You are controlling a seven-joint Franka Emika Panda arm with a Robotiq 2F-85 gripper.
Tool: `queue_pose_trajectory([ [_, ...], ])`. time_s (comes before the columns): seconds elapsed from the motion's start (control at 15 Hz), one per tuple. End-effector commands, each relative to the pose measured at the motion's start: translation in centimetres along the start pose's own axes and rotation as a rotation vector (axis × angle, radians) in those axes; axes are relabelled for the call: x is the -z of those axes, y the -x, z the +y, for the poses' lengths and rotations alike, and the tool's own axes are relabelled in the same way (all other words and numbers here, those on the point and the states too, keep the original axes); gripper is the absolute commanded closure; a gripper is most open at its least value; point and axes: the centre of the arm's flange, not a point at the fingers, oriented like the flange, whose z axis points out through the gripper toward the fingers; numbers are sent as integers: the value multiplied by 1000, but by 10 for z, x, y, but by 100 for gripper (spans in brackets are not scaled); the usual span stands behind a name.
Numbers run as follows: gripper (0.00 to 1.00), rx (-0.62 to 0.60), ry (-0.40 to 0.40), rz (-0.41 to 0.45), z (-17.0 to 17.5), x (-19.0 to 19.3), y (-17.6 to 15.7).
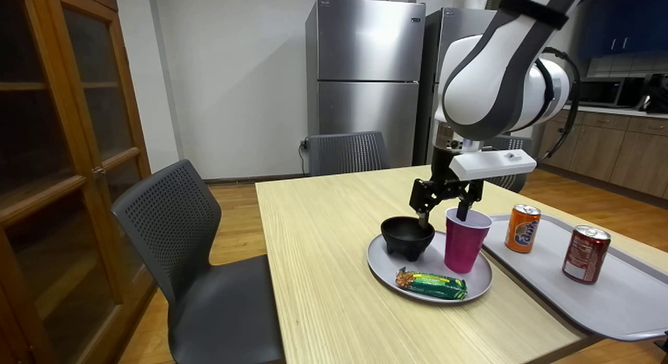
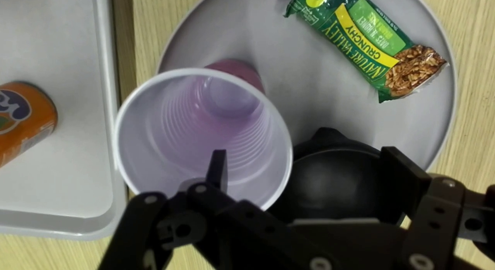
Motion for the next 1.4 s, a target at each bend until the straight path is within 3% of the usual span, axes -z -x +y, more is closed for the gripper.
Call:
queue_pose_trajectory([
  [0.0,0,20,-8,6,0,-2,-9],
  [0.13,0,20,-6,4,0,-3,-9],
  [0.2,25,20,-3,7,0,-3,-9],
  [0.27,26,22,-1,9,1,-2,-9],
  [0.87,95,21,12,11,5,2,-8],
  [0.93,100,20,14,11,6,2,-8],
  [1.33,99,1,11,11,14,10,-6],
])
